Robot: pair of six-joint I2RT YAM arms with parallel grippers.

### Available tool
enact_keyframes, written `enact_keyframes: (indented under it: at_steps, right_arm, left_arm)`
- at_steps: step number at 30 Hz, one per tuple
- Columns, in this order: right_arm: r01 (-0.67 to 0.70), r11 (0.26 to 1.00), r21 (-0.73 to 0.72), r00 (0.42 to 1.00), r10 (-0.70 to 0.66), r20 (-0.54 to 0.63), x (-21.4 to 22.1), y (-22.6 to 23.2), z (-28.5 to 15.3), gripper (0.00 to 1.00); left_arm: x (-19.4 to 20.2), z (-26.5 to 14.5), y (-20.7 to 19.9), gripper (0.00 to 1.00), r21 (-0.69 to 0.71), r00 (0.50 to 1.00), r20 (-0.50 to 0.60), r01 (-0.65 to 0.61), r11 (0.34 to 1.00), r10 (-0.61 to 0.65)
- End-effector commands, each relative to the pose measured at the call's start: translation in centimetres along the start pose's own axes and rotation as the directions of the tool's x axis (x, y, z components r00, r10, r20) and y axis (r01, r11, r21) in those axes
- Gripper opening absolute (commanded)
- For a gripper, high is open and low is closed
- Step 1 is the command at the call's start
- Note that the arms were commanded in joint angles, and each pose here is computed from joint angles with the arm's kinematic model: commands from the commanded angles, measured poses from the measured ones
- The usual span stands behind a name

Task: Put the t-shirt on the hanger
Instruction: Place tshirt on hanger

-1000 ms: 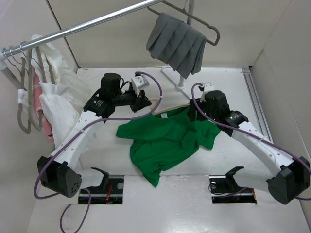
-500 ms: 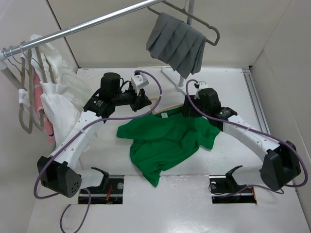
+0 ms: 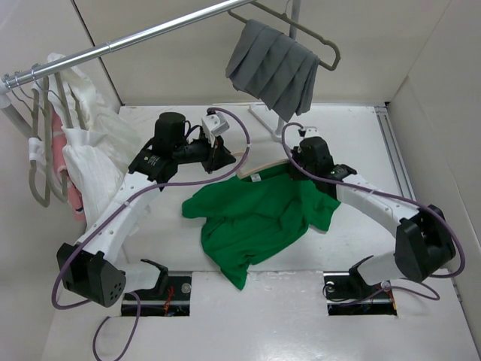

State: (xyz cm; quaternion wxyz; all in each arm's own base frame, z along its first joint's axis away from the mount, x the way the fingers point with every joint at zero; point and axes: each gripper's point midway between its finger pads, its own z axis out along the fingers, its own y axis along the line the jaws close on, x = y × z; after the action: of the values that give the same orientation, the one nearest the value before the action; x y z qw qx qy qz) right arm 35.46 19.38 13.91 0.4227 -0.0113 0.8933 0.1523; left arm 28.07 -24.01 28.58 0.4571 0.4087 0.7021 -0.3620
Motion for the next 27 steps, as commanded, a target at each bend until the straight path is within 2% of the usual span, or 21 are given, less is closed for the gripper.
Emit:
enact_keyframes:
  at_steps: [1,5,7,10,14,16,21,23,24,26,27]
  right_arm:
    - [0.056,0.998,-0.010,0.987,-0.054,0.153,-4.8,2.0,-1.3,0.00]
    - [0.252,0.967,-0.047,0.951,-0.238,0.196,-6.1,6.0,-3.1,0.00]
    - [0.359,0.931,-0.067,0.911,-0.334,0.242,-7.2,8.0,-4.1,0.00]
    - [0.479,0.875,-0.077,0.859,-0.449,0.247,-6.4,10.2,-4.7,0.00]
    - [0.538,0.832,-0.137,0.835,-0.503,0.223,-5.0,11.5,-4.5,0.00]
    - [0.548,0.822,-0.157,0.834,-0.522,0.178,-3.1,10.9,-4.0,0.00]
    - [0.547,0.820,-0.166,0.836,-0.526,0.157,-1.7,9.4,-5.1,0.00]
    - [0.567,0.804,-0.181,0.823,-0.545,0.159,-1.9,8.2,-5.1,0.30]
    - [0.582,0.787,-0.203,0.813,-0.559,0.164,-1.9,8.3,-5.1,0.40]
    - [0.624,0.736,-0.263,0.781,-0.603,0.165,-1.7,8.6,-5.5,0.58]
    - [0.682,0.682,-0.263,0.730,-0.654,0.199,-2.6,8.9,-6.0,0.63]
  left_arm:
    - [-2.6,-0.9,-0.8,0.00,-0.005,0.996,0.078,-0.042,0.999,0.042]
    - [-2.2,-0.5,0.1,0.00,-0.033,0.997,0.057,-0.051,0.998,0.053]
    - [-2.1,-0.4,0.4,0.00,-0.041,0.997,0.047,-0.056,0.998,0.058]
    - [-1.7,0.0,0.4,0.00,-0.027,0.997,0.019,-0.071,0.997,0.071]
    - [-2.2,-0.1,0.8,0.00,-0.049,0.996,0.028,-0.082,0.995,0.083]
    - [-2.5,-0.2,0.9,0.00,-0.060,0.996,0.033,-0.078,0.995,0.080]
    - [-4.8,-1.0,1.7,0.00,-0.083,0.991,0.086,-0.092,0.992,0.099]
    - [-6.3,-1.7,2.1,0.00,-0.103,0.986,0.110,-0.110,0.989,0.121]
    - [-6.2,-1.5,2.0,0.00,-0.089,0.986,0.105,-0.118,0.989,0.127]
    - [-7.1,-1.9,0.9,0.00,-0.046,0.982,0.119,-0.139,0.989,0.144]
    - [-7.1,-2.0,0.5,0.00,-0.030,0.983,0.112,-0.146,0.989,0.148]
